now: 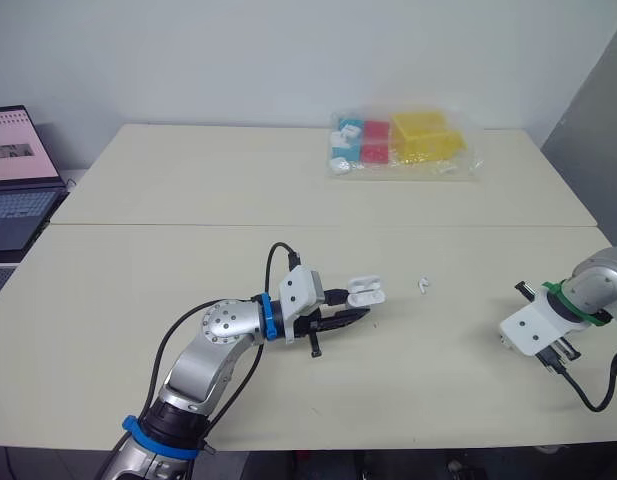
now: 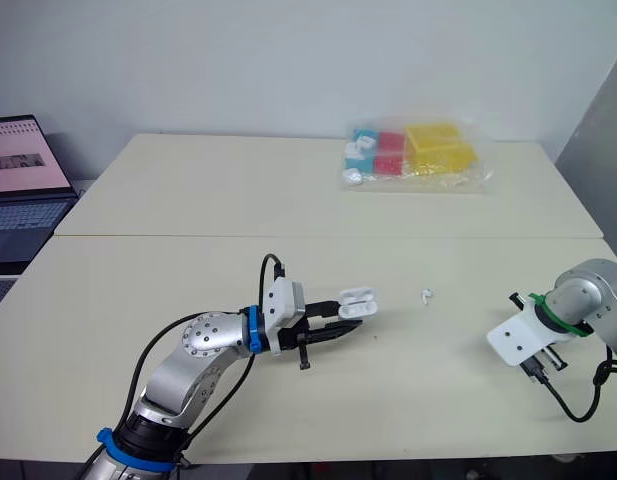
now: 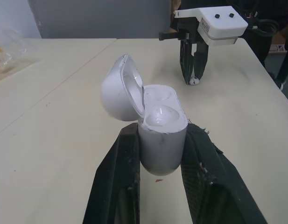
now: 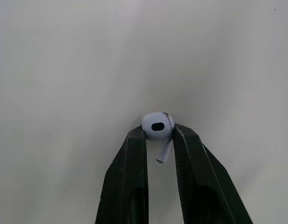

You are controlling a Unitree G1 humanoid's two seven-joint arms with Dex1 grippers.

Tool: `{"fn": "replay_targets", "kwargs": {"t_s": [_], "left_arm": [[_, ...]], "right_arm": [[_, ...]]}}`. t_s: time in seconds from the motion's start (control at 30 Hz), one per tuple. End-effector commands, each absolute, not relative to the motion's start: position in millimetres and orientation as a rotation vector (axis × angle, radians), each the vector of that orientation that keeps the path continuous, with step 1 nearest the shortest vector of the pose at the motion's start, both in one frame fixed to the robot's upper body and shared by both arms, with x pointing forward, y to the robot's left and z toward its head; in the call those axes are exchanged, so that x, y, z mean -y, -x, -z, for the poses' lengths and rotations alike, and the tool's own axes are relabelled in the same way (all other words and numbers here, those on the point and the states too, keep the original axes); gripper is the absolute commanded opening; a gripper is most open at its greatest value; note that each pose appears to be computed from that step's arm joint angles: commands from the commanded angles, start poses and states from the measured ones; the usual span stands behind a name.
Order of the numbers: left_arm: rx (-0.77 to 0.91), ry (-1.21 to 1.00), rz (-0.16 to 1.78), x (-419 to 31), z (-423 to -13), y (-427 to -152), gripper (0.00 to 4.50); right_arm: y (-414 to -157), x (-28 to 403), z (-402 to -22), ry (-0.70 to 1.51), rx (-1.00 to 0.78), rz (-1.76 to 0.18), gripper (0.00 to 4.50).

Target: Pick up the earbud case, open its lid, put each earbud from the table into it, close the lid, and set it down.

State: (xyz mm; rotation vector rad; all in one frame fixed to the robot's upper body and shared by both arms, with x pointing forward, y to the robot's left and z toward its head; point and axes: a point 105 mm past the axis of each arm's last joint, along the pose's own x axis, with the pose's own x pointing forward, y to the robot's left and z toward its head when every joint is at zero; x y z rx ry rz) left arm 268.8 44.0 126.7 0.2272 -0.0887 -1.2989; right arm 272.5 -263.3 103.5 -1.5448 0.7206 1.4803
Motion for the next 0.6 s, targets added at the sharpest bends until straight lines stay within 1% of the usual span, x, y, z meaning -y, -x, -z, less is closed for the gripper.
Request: {"fn": "replay_targets", "kwargs": {"t_s": [0.03, 0.07, 0.17, 0.37, 0.4, 0.43, 0.5, 0.6], "left_arm": [[0.136, -0.226, 1.3, -42, -137, -266, 0.81], [0.135, -0.225, 1.298, -42, -137, -266, 0.81], [0.135, -0.201, 1.288, -43, -139, -269, 0.81], [0.145, -0.156, 1.264, -44, -146, -277, 0.81], [0.149, -0.143, 1.261, -43, -148, -278, 0.81], [0.151, -0.134, 1.26, -43, -149, -279, 0.81], [0.149, -0.088, 1.254, -41, -155, -282, 0.81], [0.148, -0.034, 1.248, -39, -164, -286, 0.81]], "right_arm": [[-273, 255, -124, 1.481, -0.67, -1.442, 0.39], [-273, 253, -127, 1.465, -0.663, -1.432, 0.39], [-269, 241, -147, 1.309, -0.605, -1.362, 0.39], [-250, 205, -177, 0.935, -0.471, -1.286, 0.39], [-246, 193, -184, 0.824, -0.426, -1.27, 0.39], [-243, 186, -188, 0.752, -0.404, -1.259, 0.39], [-238, 164, -199, 0.593, -0.301, -1.228, 0.39], [-236, 140, -211, 0.439, -0.18, -1.188, 0.39]]}}
